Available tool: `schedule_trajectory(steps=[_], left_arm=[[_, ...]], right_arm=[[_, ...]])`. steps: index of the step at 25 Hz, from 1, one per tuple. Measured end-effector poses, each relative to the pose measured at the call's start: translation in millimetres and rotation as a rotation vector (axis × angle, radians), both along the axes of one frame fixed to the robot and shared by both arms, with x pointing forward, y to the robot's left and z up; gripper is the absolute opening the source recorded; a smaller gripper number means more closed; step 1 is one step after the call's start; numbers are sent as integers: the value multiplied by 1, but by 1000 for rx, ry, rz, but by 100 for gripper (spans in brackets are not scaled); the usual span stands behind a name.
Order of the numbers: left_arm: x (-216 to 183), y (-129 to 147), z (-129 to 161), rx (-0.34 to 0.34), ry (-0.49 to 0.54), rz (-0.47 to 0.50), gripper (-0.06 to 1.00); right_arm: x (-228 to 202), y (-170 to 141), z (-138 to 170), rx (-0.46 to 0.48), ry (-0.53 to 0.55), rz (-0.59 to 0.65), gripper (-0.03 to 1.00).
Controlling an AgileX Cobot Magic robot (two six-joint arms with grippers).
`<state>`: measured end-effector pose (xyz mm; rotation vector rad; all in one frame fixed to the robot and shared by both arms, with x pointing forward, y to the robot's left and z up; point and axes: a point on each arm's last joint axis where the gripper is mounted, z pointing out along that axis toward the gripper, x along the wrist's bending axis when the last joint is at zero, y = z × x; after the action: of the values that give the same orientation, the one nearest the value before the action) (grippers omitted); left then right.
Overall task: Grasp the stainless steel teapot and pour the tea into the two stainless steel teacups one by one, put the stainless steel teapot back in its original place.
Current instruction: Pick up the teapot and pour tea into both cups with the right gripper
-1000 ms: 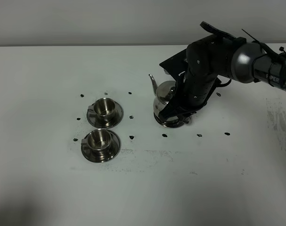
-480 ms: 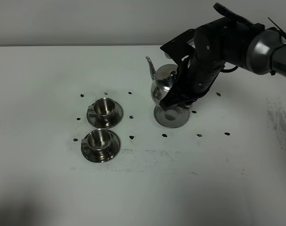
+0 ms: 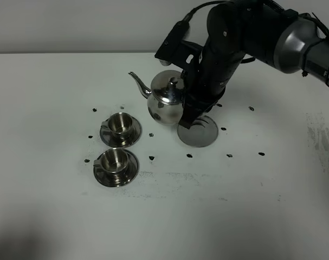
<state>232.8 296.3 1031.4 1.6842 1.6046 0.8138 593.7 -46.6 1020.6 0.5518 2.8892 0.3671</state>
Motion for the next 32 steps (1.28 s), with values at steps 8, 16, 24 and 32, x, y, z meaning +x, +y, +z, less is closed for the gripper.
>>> schedule_trajectory(steps=[8, 16, 24, 32], left_arm=[[0, 0, 0, 0, 0, 0, 69], [0, 0, 0, 0, 0, 0, 69], [0, 0, 0, -1, 0, 1, 69], [0, 0, 0, -1, 0, 1, 69]], right_arm=[[2, 17, 11, -68, -112, 254, 17], [28, 29, -10, -173, -179, 428, 17], [45, 38, -23, -241, -233, 556, 17], [48, 36, -22, -309, -273, 673, 17]])
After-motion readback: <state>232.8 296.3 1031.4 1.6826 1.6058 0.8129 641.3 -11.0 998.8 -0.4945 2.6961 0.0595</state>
